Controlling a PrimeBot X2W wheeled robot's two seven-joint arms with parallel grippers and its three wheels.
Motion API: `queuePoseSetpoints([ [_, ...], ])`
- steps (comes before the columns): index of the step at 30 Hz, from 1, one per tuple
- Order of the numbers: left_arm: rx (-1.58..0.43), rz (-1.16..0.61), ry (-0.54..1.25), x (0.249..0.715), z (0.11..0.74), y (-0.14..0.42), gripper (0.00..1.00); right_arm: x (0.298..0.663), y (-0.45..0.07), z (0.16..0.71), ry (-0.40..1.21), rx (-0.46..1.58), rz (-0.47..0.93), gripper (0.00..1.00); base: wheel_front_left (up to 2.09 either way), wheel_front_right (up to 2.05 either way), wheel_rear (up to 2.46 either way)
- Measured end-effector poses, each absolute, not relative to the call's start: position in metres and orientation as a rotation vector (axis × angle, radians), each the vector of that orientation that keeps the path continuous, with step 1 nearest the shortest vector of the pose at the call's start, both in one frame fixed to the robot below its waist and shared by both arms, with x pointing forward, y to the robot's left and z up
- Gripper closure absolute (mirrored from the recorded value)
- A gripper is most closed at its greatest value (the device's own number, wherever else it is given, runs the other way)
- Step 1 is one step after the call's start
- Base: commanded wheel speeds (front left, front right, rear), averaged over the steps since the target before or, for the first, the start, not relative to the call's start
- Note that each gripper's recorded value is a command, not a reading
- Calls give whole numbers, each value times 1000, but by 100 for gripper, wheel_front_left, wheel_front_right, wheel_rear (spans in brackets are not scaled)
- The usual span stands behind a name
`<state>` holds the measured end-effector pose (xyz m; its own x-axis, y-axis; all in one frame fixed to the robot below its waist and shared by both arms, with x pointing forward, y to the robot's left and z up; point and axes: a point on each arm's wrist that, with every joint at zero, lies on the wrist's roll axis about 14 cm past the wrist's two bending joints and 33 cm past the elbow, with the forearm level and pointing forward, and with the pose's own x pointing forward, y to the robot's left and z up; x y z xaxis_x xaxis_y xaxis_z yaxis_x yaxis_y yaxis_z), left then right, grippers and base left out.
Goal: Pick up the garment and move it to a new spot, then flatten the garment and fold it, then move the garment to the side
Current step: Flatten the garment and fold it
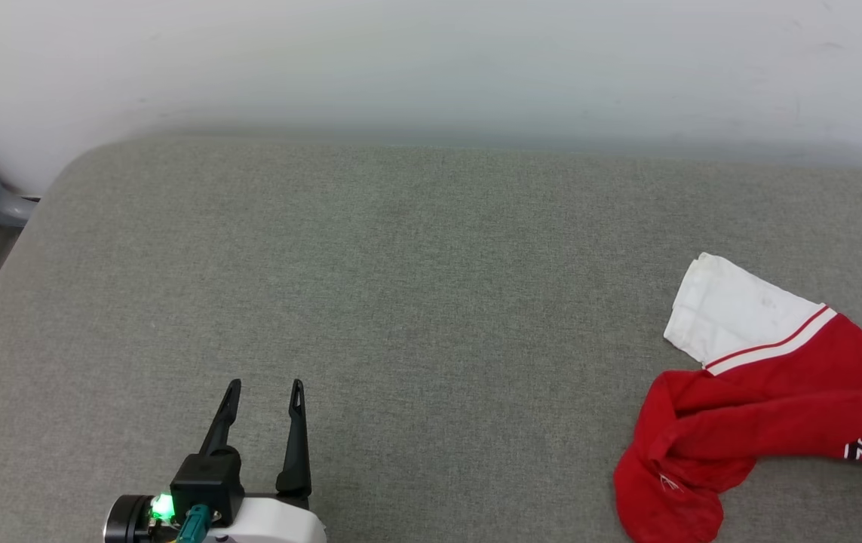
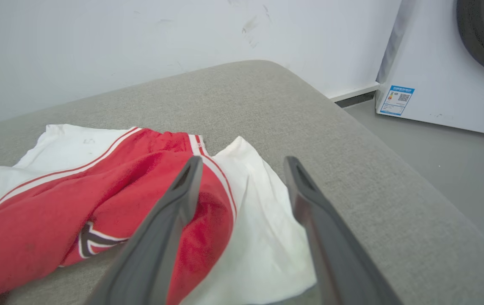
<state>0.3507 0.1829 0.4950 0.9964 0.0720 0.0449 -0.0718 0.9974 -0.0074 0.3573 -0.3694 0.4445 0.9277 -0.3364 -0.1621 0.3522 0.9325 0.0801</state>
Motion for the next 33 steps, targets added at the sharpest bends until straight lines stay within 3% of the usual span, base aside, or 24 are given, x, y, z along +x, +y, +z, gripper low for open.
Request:
queuePoseSetpoints([
  [6,0,69,-51,350,497,182,0,367,-371,514,-19,-16,-310,0,0,0,0],
  [13,10,56,-59,358,499,179,0,419,-293,585,-73,-144,-33,0,0,0,0],
  [19,24,54,-76,365,504,181,0,449,-216,572,145,-281,267,0,0,0,0],
  [24,30,61,-86,370,508,185,0,451,-180,531,435,-373,448,0,0,0,0],
  [33,34,70,-78,383,504,187,0,464,-166,463,808,-481,549,0,0,0,0],
])
